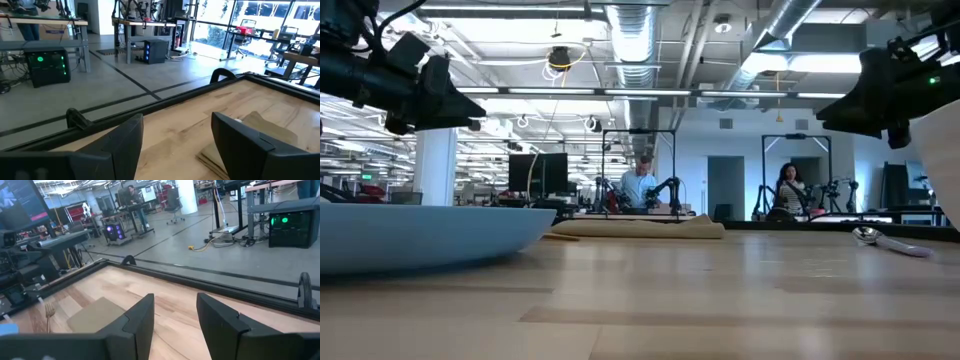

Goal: Set table place

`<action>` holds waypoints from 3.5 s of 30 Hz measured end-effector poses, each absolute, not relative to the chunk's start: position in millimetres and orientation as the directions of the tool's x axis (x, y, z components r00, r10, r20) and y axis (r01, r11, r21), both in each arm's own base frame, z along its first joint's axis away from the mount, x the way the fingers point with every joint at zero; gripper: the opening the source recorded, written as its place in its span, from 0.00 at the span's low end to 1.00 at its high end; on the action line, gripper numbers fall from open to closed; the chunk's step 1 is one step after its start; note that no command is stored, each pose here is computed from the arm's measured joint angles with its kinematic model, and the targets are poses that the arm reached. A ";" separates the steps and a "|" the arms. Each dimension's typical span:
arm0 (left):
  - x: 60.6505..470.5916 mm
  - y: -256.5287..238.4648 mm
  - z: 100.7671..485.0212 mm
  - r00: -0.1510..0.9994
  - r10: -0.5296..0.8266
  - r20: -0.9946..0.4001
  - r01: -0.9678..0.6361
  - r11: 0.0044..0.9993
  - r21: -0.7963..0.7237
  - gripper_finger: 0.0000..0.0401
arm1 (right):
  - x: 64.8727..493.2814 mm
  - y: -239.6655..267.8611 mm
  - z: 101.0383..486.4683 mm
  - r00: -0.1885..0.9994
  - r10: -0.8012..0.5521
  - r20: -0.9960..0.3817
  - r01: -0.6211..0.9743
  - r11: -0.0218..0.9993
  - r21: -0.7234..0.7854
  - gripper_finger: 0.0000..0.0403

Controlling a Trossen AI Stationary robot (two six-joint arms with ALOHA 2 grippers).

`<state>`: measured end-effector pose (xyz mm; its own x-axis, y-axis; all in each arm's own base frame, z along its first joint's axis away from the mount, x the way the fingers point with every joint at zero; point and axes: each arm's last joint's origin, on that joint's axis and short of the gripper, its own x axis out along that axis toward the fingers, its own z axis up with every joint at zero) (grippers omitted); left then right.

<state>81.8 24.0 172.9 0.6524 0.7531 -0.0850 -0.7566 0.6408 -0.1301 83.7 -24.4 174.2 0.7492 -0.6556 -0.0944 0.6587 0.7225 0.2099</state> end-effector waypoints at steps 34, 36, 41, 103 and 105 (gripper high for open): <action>81.8 24.0 172.7 0.652 0.753 -0.086 -0.757 0.641 -0.130 0.56 | 83.7 -24.4 174.2 0.749 -0.656 -0.095 0.659 0.723 0.210 0.42; 81.8 24.0 172.7 0.652 0.753 -0.086 -0.757 0.641 -0.130 0.56 | 83.7 -24.4 174.2 0.749 -0.656 -0.095 0.659 0.723 0.210 0.42; 81.8 24.0 172.8 0.652 0.753 -0.085 -0.757 0.641 -0.130 0.56 | 83.7 -24.4 174.2 0.749 -0.656 -0.095 0.659 0.722 0.210 0.42; 82.8 23.5 175.1 0.675 0.735 -0.066 -0.733 0.658 -0.172 0.56 | 163.5 -31.8 402.9 0.847 -0.528 -0.065 0.522 0.848 -0.086 0.58; 82.8 23.5 175.1 0.675 0.735 -0.066 -0.733 0.658 -0.172 0.56 | 184.4 -32.3 405.8 0.853 -0.507 -0.127 0.497 0.862 -0.102 0.58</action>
